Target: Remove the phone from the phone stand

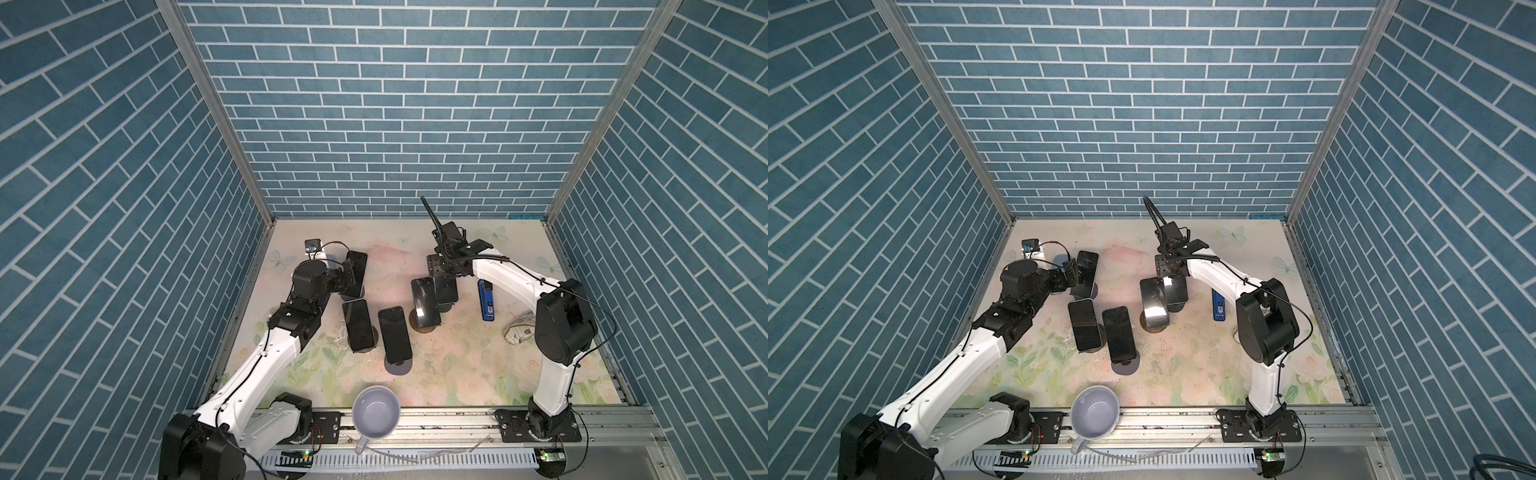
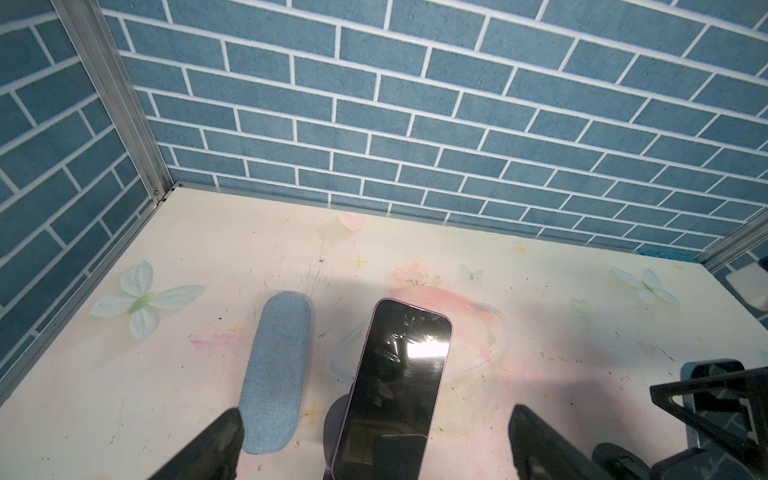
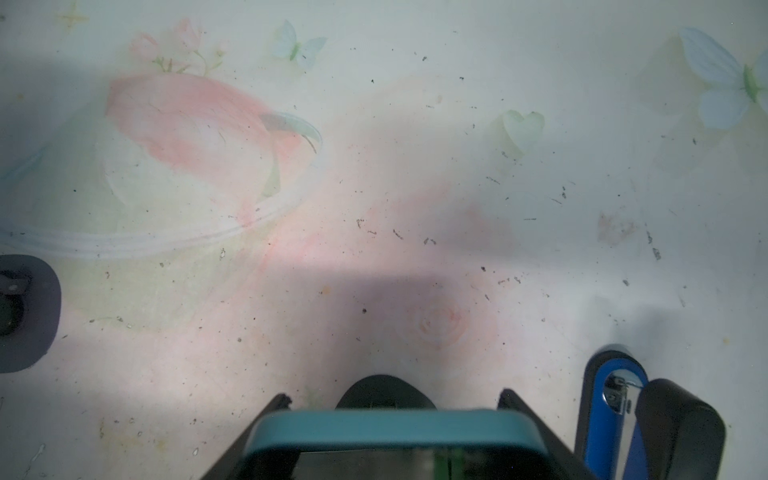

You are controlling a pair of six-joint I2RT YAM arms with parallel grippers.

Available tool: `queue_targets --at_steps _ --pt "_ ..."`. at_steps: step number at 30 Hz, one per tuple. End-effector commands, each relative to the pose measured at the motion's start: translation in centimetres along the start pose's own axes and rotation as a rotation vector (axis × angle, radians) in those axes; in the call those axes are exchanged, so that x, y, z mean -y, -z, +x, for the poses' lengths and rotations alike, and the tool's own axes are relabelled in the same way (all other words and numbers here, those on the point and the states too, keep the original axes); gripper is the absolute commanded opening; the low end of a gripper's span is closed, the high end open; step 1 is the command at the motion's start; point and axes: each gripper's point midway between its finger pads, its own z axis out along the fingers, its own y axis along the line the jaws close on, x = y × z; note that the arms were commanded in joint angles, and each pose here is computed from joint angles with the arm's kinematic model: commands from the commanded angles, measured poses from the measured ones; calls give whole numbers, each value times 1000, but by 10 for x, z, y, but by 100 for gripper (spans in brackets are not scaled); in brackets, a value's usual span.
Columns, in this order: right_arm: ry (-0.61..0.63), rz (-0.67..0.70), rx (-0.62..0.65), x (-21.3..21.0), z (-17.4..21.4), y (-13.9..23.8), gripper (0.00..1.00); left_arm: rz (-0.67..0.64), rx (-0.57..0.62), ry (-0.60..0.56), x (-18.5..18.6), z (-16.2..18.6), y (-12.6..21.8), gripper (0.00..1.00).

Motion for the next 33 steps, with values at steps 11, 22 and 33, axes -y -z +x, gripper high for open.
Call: queue_targets --at_steps 11,22,33 --pt "-37 43 124 27 -34 67 27 110 -10 -14 21 -4 7 100" --pt "-89 109 18 69 32 73 27 200 6 -29 45 -10 5 100" --pt "-204 -9 -157 56 114 52 27 232 15 -106 70 -10 8 100"
